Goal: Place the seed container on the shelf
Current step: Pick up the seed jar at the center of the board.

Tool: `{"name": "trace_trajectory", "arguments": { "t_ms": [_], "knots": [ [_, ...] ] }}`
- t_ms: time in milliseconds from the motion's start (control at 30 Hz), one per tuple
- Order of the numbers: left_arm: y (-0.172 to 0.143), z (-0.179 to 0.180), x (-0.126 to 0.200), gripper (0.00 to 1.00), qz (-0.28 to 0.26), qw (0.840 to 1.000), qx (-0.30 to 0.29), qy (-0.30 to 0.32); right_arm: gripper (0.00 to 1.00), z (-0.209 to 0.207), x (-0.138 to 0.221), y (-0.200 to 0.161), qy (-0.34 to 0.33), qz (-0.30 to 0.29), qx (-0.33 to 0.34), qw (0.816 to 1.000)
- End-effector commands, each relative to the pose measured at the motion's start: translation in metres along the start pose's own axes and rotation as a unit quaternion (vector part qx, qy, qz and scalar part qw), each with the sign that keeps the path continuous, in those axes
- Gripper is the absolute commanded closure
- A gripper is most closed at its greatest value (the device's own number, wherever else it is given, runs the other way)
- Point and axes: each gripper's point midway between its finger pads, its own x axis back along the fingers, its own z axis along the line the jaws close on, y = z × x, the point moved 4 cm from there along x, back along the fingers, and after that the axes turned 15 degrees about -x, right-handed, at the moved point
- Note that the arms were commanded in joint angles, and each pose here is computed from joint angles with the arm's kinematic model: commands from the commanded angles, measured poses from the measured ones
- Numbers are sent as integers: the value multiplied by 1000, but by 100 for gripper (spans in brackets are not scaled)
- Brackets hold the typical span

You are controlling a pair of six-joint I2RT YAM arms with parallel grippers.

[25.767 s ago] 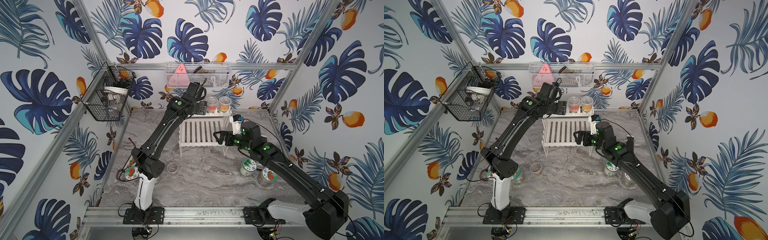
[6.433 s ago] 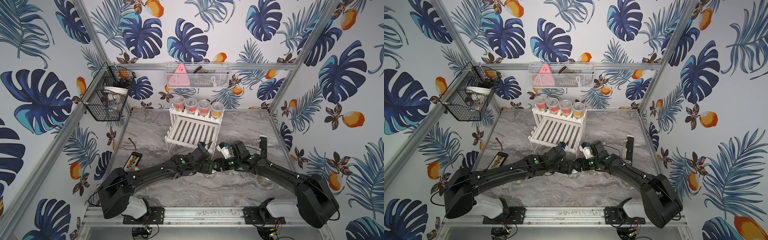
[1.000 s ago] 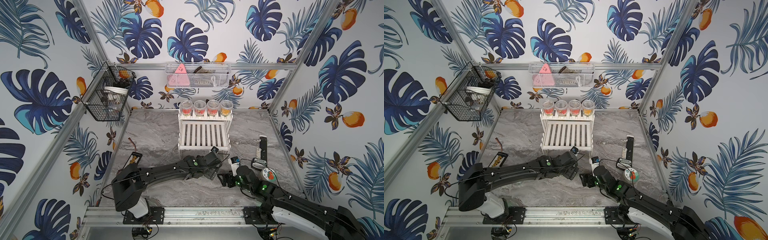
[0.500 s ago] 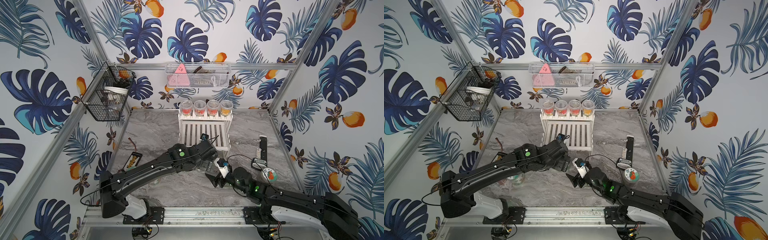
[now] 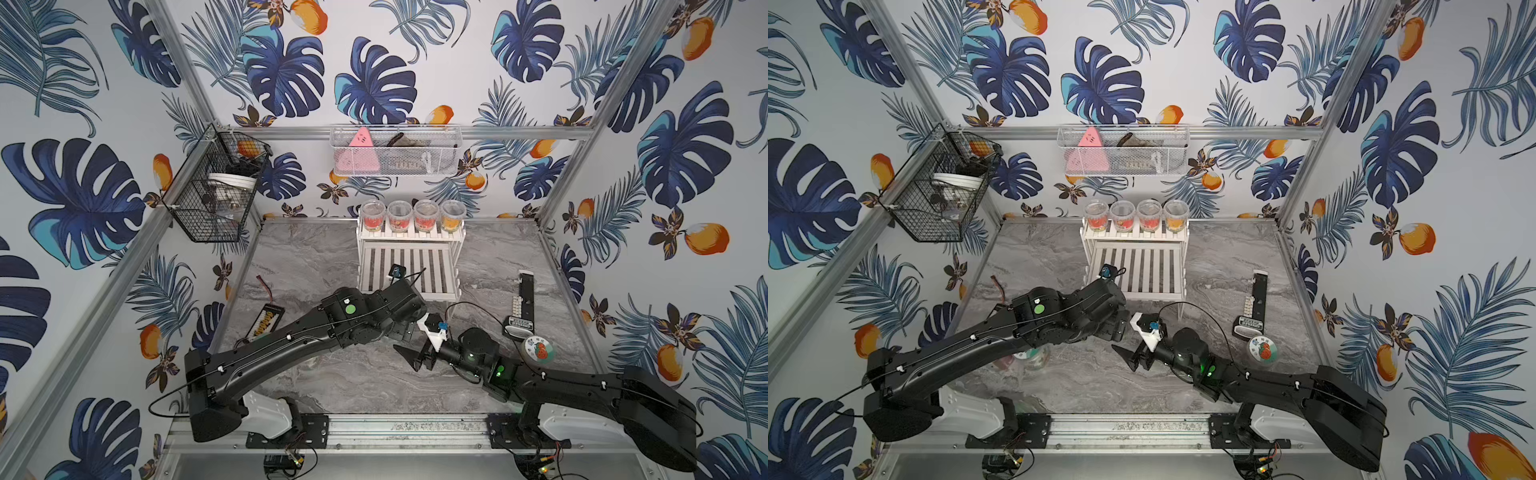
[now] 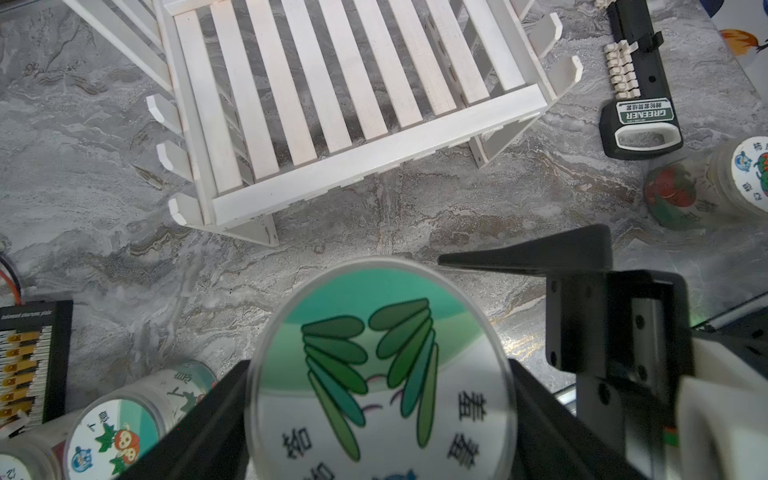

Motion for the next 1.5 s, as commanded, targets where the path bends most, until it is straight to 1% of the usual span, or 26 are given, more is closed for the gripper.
{"name": "trace_trajectory", "arguments": {
  "t_ms": [0,67,133,267,400,667,867,1033,1167,1267,1333,1467],
  "knots": [
    [5,-1,-2,32,-24,1000,18,-7,7,8,-5,15,24,-32,-33,999],
    [5,-3,-3,32,-25,999,19,-11,7,10,-10,17,32,-30,-45,998],
    [4,-2,-4,32,-25,999,19,-7,7,11,-11,20,36,-46,-61,996],
    [6,-1,0,33,-33,999,25,-17,9,9,-11,20,37,-69,-56,995],
    [4,-5,-2,34,-24,999,19,-27,8,9,-17,18,39,-60,-49,996],
    [7,-6,0,35,-29,999,13,-28,5,7,-26,16,30,-47,-39,998],
    [7,-7,0,35,-28,999,12,-34,5,0,-30,18,10,-68,-50,996],
    [7,-7,1,35,-30,999,10,-35,7,1,-34,21,10,-79,-53,995],
    [6,-7,1,35,-27,999,6,-36,3,4,-36,21,24,-77,-51,995],
    [6,-7,2,35,-31,999,6,-38,2,4,-39,20,22,-68,-53,996],
    [6,-7,2,35,-30,999,4,-37,3,3,-39,20,21,-69,-53,996],
    [7,-7,3,34,-33,999,0,-38,13,2,-39,18,15,-62,-54,996]
  ]
}}
